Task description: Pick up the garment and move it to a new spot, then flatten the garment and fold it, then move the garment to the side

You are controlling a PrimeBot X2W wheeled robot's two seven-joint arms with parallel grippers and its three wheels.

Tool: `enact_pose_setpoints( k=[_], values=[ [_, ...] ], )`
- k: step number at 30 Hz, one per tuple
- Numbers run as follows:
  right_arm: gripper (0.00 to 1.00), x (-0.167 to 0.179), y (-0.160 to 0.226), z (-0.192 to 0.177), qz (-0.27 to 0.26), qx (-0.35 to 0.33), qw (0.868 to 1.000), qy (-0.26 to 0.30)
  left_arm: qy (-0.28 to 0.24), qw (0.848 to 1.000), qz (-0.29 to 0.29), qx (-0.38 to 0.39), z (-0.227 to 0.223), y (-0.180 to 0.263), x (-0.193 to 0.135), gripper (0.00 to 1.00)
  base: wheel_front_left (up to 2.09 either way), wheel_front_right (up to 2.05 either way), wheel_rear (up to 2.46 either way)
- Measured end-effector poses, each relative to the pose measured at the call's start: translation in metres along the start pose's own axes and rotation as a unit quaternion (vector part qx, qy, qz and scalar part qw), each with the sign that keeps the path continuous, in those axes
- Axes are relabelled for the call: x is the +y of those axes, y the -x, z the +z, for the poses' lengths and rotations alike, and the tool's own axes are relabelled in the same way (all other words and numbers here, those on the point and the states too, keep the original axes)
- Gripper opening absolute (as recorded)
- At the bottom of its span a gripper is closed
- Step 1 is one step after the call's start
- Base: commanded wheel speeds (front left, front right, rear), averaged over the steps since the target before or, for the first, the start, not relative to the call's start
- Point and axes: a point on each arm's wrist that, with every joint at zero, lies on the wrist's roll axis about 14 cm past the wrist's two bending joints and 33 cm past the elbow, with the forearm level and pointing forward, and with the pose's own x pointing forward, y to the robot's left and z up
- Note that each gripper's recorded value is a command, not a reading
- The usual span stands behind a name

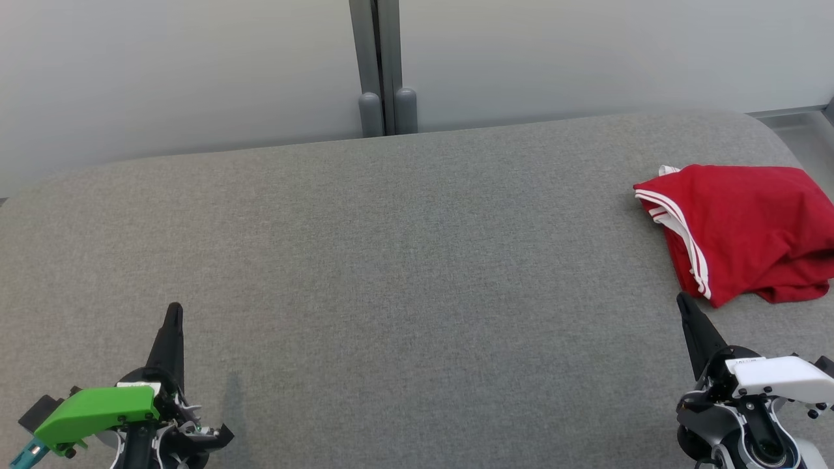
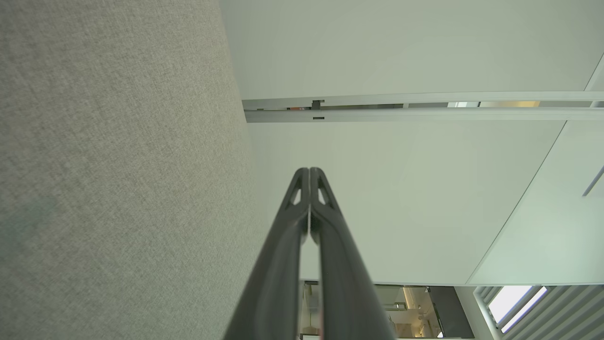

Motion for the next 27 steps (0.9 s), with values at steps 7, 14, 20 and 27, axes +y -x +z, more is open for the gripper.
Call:
enact_pose_setpoints(
  k=[7,14,20,27],
  values=[
    [0.00,0.0000,0.0000,0.0000,0.000,0.000,1.000,0.000,0.000,1.000,0.000,0.000,0.0000,0.0000,0.0000,0.00,0.00,0.00,0.00],
    [0.00,0.0000,0.0000,0.0000,0.000,0.000,1.000,0.000,0.000,1.000,0.000,0.000,0.0001,0.0000,0.0000,0.00,0.00,0.00,0.00],
    [0.00,0.0001,0.0000,0.0000,0.000,0.000,1.000,0.000,0.000,1.000,0.000,0.000,0.0001,0.0000,0.0000,0.00,0.00,0.00,0.00],
    [0.00,0.0000,0.0000,0.0000,0.000,0.000,1.000,0.000,0.000,1.000,0.000,0.000,0.0000,0.0000,0.0000,0.00,0.00,0.00,0.00]
  ],
)
